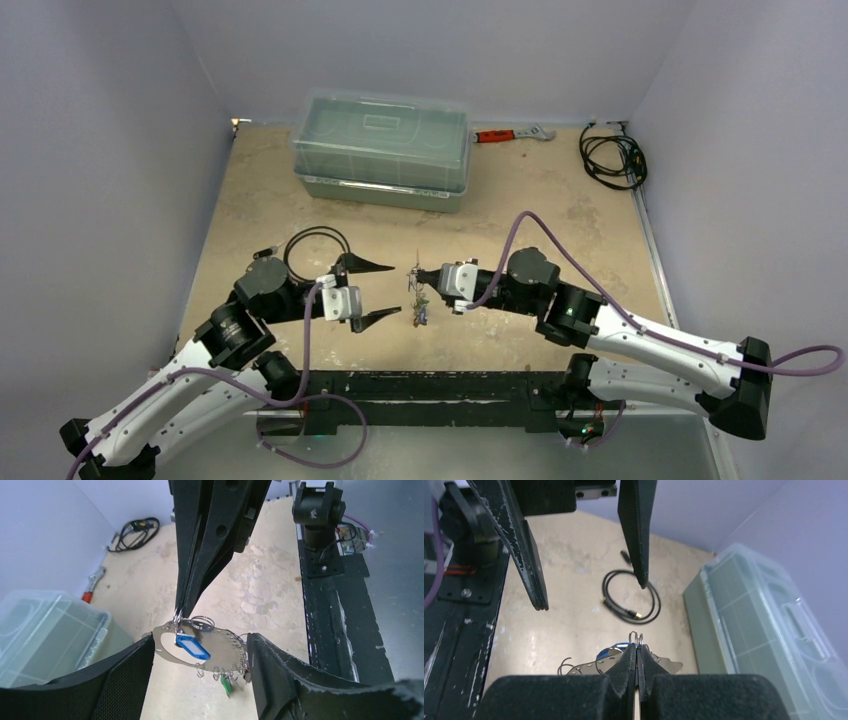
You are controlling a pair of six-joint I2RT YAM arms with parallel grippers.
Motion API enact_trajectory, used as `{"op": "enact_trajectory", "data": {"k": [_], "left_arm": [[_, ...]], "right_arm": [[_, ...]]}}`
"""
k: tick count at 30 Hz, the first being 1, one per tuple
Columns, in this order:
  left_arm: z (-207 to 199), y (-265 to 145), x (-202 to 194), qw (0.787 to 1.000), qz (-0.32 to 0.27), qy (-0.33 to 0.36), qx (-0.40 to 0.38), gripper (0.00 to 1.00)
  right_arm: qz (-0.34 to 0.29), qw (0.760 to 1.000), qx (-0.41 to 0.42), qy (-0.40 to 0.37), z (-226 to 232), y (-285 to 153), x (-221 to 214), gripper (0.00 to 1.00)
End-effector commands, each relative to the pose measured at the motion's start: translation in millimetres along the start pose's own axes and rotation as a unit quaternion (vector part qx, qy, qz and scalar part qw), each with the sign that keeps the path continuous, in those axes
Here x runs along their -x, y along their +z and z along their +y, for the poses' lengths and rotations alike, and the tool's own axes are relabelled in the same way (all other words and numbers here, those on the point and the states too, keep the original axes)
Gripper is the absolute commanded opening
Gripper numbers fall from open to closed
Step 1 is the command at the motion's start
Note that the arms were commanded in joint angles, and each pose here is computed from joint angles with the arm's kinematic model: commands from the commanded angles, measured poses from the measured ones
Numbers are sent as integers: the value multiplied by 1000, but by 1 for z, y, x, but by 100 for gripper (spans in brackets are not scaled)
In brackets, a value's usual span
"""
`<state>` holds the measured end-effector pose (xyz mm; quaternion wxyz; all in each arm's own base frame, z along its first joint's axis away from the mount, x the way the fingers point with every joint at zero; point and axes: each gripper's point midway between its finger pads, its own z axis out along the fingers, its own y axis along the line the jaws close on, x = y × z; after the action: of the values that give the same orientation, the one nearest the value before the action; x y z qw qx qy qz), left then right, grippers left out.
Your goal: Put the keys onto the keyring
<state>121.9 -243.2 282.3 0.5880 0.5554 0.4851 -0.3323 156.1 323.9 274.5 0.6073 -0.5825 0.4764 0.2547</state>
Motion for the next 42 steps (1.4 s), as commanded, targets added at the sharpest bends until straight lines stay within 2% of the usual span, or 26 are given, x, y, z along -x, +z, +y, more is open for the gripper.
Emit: {"op": "enact_trajectory", "data": {"k": [1, 7, 18, 25, 29, 37, 42], "left_arm": [[6, 0, 17, 999, -41, 18, 12, 63], [7, 0, 39, 995, -96, 23, 4, 53], [10, -1, 38, 994, -101, 31, 13, 36], [10, 0, 36, 994, -99, 32, 12, 34], [11, 2, 31, 995, -91, 27, 11, 29], [10, 1, 30, 996, -86, 28, 10, 33], [6, 2, 30, 996, -87, 27, -3, 28]], "right_arm": [[-122, 991, -54, -14, -23, -14, 57, 0], [-182, 982, -48, -13, -18, -24, 78, 0], [-223, 975, 8, -13, -1, -20, 97, 0], [-227, 973, 30, -16, 4, -12, 99, 0], [-232, 972, 29, -19, 3, -13, 102, 0], [-234, 972, 25, -22, 0, -15, 106, 0], [-239, 970, 26, -24, 0, -18, 110, 0]]}}
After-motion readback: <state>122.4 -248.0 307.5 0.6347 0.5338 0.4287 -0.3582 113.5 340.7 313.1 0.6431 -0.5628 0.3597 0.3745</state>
